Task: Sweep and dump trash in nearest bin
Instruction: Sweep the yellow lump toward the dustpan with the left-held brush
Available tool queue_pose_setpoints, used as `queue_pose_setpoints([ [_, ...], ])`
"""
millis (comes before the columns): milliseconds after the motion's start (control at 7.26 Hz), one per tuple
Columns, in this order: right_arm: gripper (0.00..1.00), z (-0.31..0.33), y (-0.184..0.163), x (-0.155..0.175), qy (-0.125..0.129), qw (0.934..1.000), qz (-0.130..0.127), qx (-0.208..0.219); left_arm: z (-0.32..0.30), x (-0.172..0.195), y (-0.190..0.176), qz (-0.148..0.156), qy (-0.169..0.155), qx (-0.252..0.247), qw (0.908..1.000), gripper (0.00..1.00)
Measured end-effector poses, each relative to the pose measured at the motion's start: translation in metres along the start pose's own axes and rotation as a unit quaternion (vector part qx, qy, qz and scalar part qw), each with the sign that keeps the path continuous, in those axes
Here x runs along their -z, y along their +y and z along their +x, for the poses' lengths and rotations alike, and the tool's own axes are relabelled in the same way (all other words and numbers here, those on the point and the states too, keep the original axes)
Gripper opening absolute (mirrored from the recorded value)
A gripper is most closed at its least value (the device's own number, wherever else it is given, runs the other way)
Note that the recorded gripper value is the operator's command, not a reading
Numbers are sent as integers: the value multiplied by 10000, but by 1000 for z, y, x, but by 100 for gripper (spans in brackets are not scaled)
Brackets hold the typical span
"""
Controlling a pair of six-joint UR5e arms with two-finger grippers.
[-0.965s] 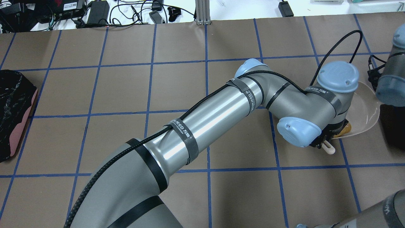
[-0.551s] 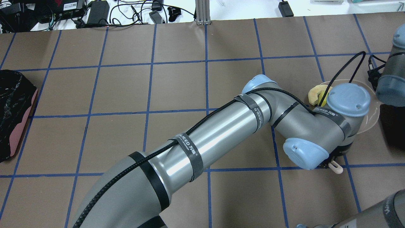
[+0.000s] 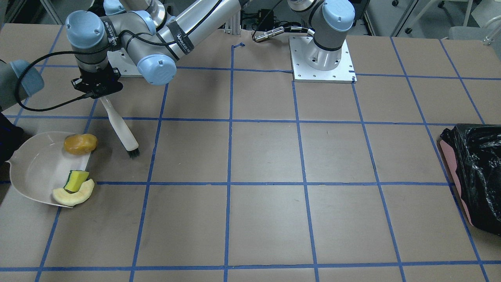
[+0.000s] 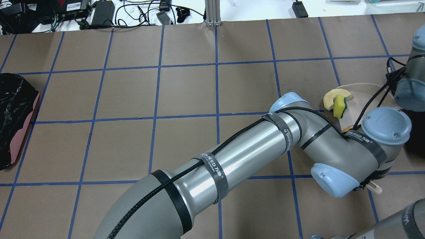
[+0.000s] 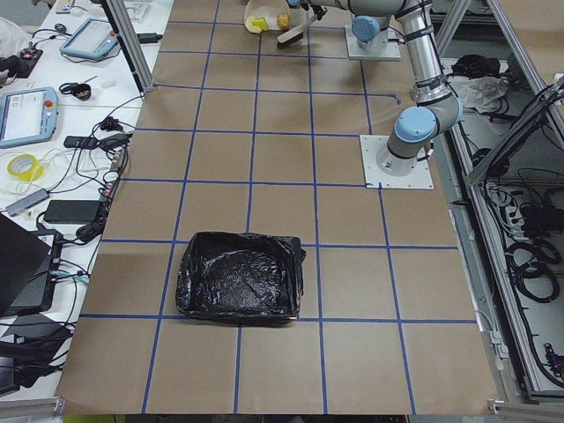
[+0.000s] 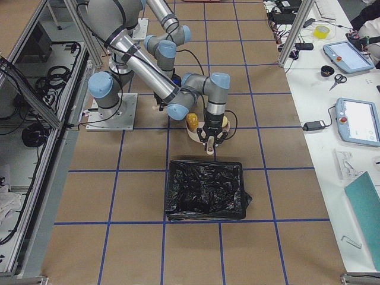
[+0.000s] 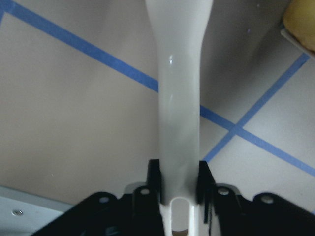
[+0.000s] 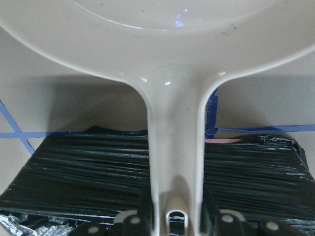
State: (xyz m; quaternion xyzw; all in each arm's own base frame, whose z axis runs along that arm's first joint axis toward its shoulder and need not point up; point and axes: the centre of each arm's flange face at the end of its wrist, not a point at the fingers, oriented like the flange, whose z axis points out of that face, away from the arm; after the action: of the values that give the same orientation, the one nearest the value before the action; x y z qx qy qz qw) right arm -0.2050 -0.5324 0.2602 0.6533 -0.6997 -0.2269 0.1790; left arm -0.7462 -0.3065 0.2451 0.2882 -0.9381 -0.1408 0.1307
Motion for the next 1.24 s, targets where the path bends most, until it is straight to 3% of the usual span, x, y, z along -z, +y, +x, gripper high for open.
queue_pose_setpoints([
  [689,0,1,1,1,10,10000,-4,-8,51,-2,9,-150,455,232,9986,0],
  [1240,0,1,1,1,17,10000,-9,-17,80,5,9,-60,813,145,9966,0],
])
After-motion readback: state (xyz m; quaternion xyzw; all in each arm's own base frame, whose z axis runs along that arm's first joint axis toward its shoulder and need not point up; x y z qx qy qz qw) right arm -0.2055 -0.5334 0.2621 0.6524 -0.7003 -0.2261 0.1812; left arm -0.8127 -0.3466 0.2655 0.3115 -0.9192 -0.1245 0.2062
